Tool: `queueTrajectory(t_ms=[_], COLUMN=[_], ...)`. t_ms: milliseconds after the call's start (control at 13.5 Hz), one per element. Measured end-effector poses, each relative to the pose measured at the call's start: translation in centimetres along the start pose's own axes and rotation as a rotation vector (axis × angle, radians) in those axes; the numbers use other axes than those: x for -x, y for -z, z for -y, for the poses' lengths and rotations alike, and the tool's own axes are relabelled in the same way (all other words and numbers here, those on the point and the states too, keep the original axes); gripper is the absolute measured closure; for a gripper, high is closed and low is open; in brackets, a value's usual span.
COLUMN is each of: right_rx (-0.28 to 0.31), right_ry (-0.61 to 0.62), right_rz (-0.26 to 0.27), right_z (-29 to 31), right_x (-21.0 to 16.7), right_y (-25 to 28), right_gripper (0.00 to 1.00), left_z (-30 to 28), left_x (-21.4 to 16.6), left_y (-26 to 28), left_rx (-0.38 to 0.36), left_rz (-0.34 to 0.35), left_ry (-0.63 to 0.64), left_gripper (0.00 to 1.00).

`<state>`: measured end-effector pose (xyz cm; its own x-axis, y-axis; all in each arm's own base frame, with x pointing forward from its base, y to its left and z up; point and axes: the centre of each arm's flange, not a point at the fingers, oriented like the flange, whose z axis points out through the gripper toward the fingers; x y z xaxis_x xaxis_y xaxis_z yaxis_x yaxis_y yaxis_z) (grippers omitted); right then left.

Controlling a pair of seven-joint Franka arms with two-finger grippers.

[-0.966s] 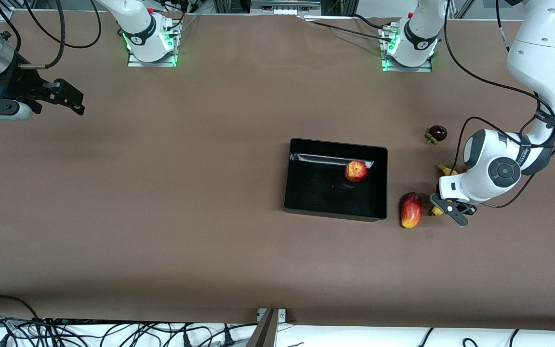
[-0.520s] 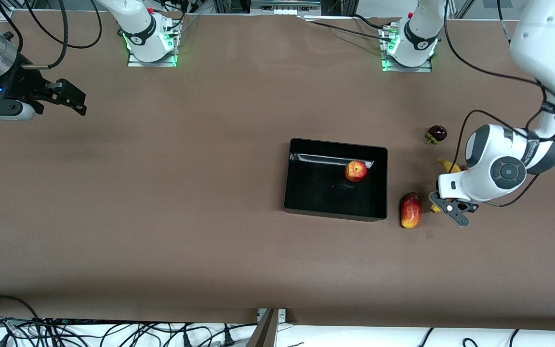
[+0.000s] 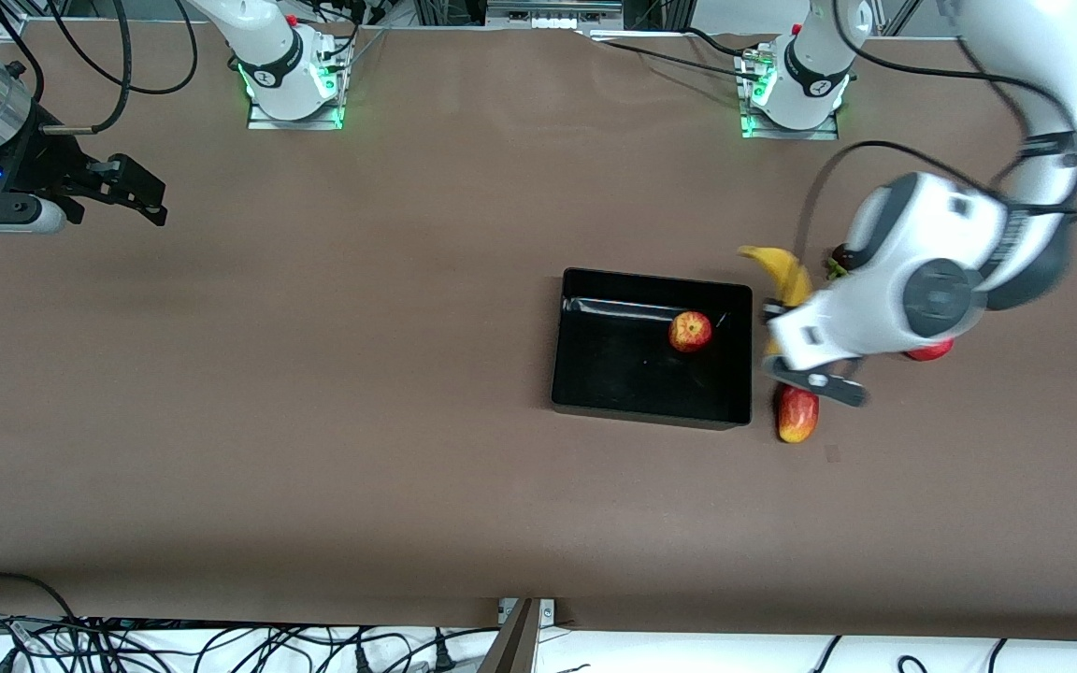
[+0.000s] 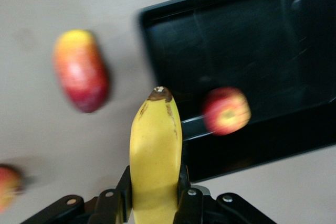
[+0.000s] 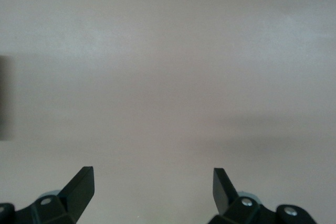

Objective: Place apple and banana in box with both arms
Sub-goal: 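Carry the banana over the box and lower it inside, then open the left gripper and lift it away from the banana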

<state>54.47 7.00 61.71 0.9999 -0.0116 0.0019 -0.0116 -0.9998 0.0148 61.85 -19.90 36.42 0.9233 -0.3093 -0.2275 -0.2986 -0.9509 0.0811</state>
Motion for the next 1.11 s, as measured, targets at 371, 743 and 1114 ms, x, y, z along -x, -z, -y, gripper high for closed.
queueTrajectory(t_ms=[371,743,1114], right_rx=[-0.035,-0.043,-0.043], right_ry=[-0.001,-0.001,-0.001], right_rz=[-0.006,-0.013,-0.014], right_z=[0.4,0.5,0.5], right_x=[-0.1,-0.2,-0.2], right_y=[0.2,0.3,0.3], right_gripper=[0.0,0.0,0.0], left_z=[-12.5,-12.7,-12.1], left_x=[-4.9,-6.6,-6.8], left_y=[-9.0,-15.1,-13.2], left_rx=[0.104,0.115,0.093], left_rz=[-0.12,-0.113,-0.107], left_ry=[0.062,0.078,0.089], left_gripper=[0.64,0.6,0.12])
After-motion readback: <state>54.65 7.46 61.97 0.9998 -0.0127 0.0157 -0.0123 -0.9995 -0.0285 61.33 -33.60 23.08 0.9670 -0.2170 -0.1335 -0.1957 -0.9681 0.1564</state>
